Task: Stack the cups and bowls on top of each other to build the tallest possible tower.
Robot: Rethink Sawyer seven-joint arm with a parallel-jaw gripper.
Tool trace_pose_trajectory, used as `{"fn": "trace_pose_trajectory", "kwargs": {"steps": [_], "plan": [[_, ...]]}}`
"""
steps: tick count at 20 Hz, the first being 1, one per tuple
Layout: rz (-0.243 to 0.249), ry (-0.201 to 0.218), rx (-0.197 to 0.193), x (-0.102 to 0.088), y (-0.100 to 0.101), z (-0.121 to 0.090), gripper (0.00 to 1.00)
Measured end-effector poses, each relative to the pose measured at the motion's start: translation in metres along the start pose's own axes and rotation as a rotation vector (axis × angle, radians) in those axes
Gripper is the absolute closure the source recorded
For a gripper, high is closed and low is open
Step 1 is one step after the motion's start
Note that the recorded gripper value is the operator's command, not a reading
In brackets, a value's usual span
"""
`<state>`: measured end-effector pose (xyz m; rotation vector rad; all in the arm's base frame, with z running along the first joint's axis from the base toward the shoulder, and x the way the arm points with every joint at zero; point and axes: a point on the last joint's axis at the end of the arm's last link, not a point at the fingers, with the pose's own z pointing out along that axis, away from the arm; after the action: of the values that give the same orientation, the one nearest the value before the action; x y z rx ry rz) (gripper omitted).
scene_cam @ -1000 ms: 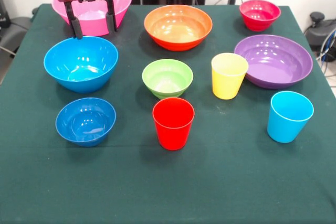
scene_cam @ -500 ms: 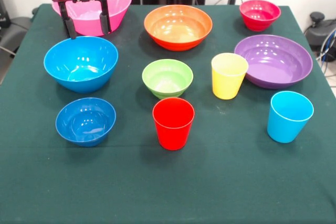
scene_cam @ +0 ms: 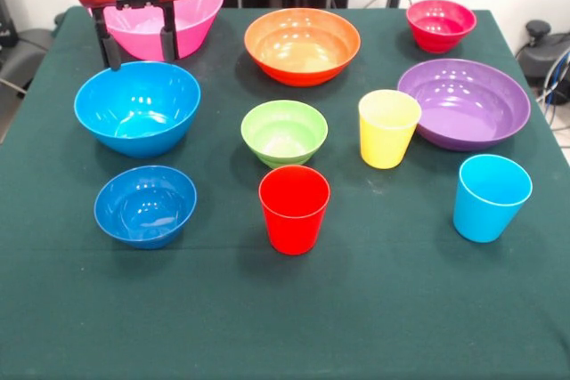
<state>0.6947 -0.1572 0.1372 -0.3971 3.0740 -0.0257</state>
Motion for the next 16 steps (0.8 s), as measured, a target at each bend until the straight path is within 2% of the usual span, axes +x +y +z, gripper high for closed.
{"fn": "trace_pose_trajectory", "kwargs": {"steps": [6, 12, 15, 16], "plan": [[-0.004, -0.023, 0.005, 0.007, -0.004, 0.008, 0.0], [-0.007, -0.055, -0.009, 0.018, -0.008, 0.022, 0.0], [-0.025, -0.063, 0.0, 0.023, -0.006, 0.03, 0.0], [-0.046, -0.065, 0.013, 0.026, -0.003, 0.035, 0.0]]}}
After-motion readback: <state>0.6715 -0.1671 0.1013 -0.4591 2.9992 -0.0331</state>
